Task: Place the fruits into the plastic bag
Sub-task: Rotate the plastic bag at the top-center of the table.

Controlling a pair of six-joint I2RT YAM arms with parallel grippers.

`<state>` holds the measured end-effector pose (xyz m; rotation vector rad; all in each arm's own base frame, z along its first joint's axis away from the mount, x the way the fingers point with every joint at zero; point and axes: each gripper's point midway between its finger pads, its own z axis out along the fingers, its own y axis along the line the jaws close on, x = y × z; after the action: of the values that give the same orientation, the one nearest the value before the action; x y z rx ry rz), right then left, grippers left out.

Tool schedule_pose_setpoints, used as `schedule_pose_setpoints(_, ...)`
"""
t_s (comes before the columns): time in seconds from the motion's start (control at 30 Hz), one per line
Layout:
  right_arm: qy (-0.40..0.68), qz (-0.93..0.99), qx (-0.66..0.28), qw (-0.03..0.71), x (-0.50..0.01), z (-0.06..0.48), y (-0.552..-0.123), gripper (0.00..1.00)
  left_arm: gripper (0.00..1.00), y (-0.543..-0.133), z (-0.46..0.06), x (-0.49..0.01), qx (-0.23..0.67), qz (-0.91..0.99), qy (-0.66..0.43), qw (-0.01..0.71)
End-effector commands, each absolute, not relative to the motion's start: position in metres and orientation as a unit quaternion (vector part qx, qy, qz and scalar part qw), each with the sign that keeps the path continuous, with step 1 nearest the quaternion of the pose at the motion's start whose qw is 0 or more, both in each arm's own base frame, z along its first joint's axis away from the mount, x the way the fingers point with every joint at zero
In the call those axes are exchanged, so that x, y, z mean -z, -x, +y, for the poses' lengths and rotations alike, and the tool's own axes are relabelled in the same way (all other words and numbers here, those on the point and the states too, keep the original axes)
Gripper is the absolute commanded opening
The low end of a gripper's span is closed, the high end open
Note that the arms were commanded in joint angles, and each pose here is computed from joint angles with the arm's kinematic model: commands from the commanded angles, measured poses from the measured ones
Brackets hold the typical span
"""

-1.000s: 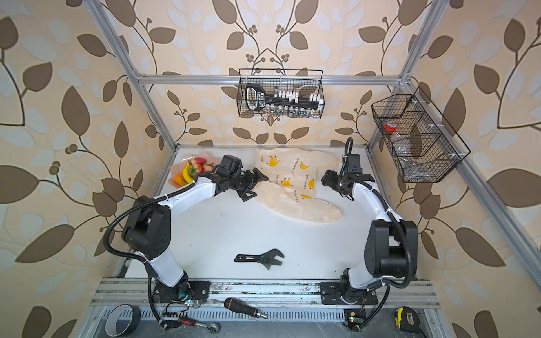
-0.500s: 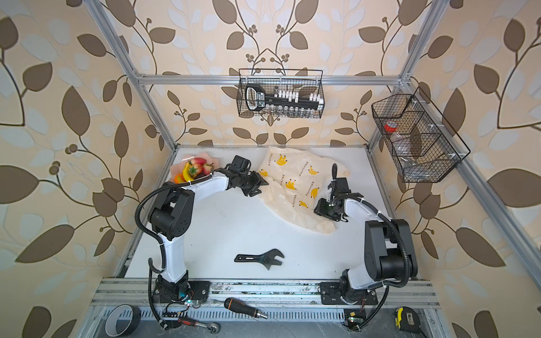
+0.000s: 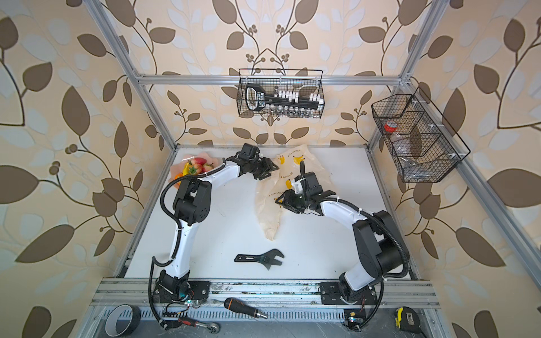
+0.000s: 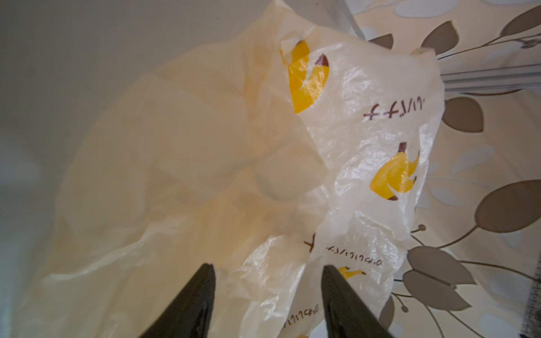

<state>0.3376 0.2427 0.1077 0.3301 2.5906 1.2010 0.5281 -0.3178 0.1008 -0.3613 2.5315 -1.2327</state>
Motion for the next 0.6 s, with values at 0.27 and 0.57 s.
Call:
schedule_pose_setpoints(0.27, -0.074, 0.892, -0.400, 0.197, -0.201, 0.231, -0.334, 0.80, 0.99, -0.540, -0.233, -0.241, 0.503, 0.822, 0.140, 0.226)
schedule_pose_setpoints(0.57, -0.017, 0.965, -0.044, 0.259, -0.185, 0.074, -0.331, 0.85, 0.99, -0.412, -0.231, -0.242, 0.437, 0.882, 0.100, 0.145)
